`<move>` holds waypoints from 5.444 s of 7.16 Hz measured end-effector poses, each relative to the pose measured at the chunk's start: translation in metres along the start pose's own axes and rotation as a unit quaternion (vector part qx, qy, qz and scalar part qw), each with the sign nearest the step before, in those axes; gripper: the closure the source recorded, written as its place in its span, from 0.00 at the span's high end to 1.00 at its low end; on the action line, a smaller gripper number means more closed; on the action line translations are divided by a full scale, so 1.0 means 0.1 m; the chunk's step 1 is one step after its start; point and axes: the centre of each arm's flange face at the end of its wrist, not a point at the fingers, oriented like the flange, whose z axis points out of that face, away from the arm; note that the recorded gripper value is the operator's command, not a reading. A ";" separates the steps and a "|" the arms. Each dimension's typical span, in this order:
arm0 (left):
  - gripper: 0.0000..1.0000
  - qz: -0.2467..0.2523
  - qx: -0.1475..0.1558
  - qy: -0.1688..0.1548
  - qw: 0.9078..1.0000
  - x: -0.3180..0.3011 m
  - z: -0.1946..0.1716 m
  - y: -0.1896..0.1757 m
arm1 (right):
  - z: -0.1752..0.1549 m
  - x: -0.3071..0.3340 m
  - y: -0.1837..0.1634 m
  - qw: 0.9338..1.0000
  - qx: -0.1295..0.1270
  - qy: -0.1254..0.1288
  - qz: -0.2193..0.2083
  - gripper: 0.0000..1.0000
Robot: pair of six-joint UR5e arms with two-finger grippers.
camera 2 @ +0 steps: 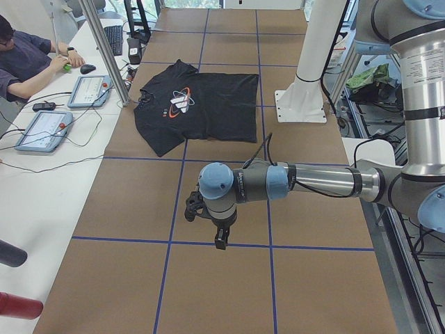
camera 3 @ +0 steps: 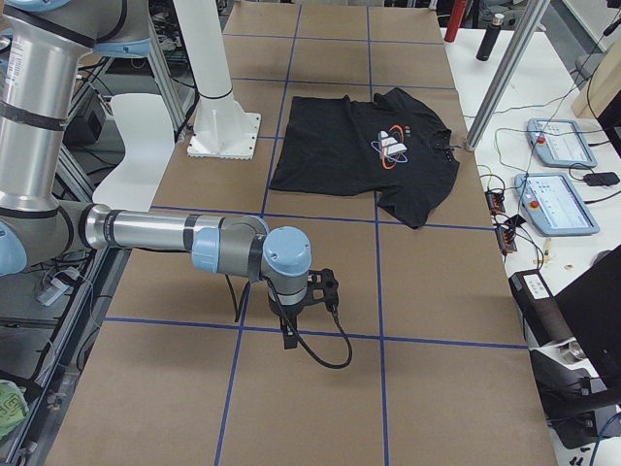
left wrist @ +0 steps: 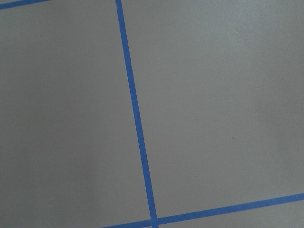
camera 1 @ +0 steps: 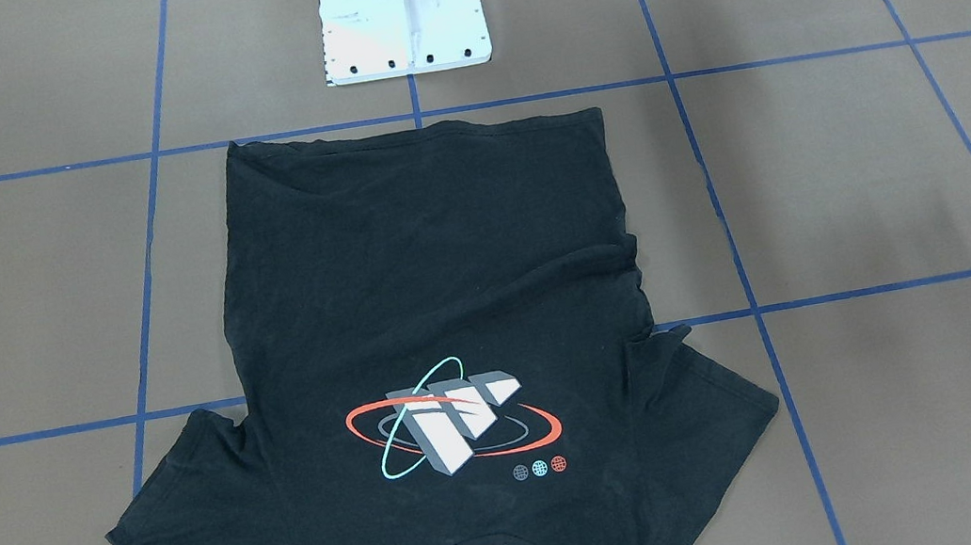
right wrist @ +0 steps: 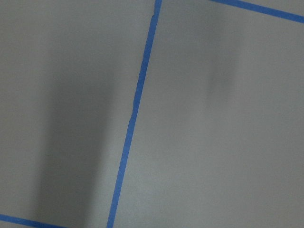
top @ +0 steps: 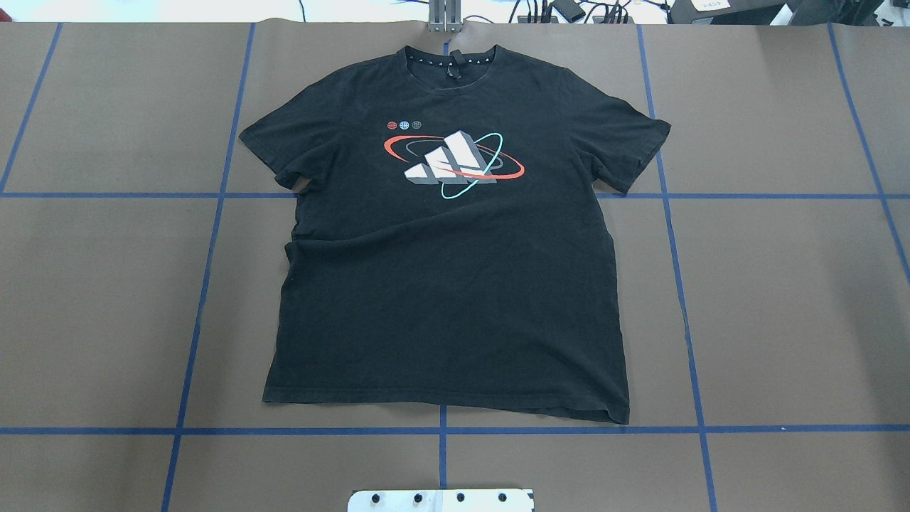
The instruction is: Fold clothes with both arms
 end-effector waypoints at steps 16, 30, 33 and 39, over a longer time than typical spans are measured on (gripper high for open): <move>1.00 0.139 0.170 -0.018 0.975 0.92 -0.77 -1.70 | -0.40 -1.43 -2.43 0.988 0.096 -0.012 -0.118 0.99; 1.00 0.149 0.181 0.021 0.972 1.00 -0.52 -1.82 | 1.02 -3.23 -4.39 0.988 0.118 -0.056 -0.082 0.92; 1.00 0.149 0.180 0.021 0.972 1.00 -0.51 -1.81 | 1.28 -3.29 -4.38 0.987 0.133 -0.052 -0.069 0.60; 1.00 0.149 0.180 0.021 0.972 0.99 -0.51 -1.81 | 1.52 -3.30 -4.37 0.986 0.140 -0.027 -0.091 0.13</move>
